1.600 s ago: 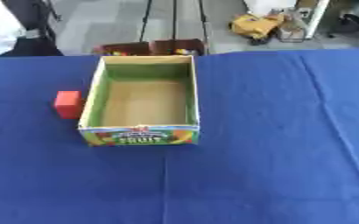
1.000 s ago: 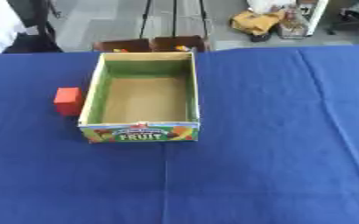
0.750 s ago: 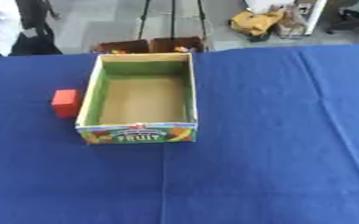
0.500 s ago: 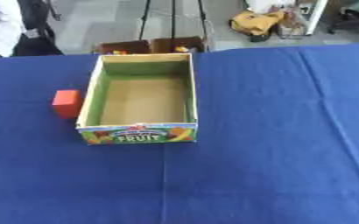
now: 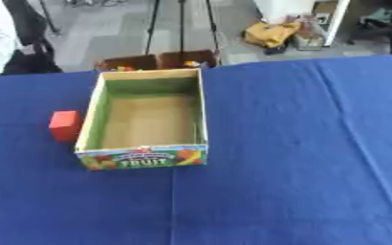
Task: Pick up objects on the table and place them in the box.
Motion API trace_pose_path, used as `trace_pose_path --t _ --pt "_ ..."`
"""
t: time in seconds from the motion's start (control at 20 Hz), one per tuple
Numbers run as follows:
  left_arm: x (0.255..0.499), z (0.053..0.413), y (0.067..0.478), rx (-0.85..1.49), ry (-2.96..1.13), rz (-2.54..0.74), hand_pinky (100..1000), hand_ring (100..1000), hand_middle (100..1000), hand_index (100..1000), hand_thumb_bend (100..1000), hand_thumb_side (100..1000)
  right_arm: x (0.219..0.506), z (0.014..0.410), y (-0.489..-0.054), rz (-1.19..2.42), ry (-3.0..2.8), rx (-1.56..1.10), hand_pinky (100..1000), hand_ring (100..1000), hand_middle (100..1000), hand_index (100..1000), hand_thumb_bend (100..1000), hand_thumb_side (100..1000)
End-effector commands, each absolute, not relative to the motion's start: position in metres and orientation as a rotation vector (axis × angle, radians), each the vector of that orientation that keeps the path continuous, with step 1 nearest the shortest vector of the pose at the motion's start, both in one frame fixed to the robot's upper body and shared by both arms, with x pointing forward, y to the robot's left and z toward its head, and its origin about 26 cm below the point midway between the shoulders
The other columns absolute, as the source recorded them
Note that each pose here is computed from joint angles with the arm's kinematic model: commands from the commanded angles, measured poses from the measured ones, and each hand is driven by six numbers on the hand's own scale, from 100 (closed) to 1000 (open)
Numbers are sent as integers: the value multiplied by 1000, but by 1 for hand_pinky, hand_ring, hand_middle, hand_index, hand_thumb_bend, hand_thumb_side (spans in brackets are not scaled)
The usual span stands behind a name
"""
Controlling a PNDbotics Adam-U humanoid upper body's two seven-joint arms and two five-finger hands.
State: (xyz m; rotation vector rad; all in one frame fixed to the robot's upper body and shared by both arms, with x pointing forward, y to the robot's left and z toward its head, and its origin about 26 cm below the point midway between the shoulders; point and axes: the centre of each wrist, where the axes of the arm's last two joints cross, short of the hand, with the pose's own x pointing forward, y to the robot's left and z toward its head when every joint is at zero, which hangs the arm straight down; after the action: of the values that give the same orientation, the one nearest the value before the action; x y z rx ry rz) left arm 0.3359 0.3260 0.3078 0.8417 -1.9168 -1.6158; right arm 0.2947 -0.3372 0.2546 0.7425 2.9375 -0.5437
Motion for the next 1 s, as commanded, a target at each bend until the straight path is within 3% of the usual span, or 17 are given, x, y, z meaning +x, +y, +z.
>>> trace_pose_path --t 0.05,0.5,0.6,0.7,0.8,1.0 --pt "342 317 335 897 -1797 -1690 696 848 909 1000 100 723 291 266 -337 -580 2894 740 669 810 657 829 286 1000" --pt "379 322 325 964 -1548 -1847 746 901 954 1000 100 738 292 266 -334 -581 2893 710 669 807 657 827 288 1000" --pt "388 323 322 968 -1500 -1873 757 910 962 1000 100 784 292 267 -333 -582 2892 705 669 807 657 827 290 1000" --pt "395 325 319 980 -1461 -1893 773 926 975 1000 100 922 292 266 -333 -582 2893 701 670 808 656 826 296 1000" --pt "401 326 316 1003 -1428 -1909 784 938 987 1000 100 1000 292 266 -333 -585 2896 698 671 809 654 825 298 1000" --pt "412 324 312 1042 -1369 -1927 805 964 1000 1000 100 1000 293 265 -332 -592 2900 691 672 810 652 825 307 1000"
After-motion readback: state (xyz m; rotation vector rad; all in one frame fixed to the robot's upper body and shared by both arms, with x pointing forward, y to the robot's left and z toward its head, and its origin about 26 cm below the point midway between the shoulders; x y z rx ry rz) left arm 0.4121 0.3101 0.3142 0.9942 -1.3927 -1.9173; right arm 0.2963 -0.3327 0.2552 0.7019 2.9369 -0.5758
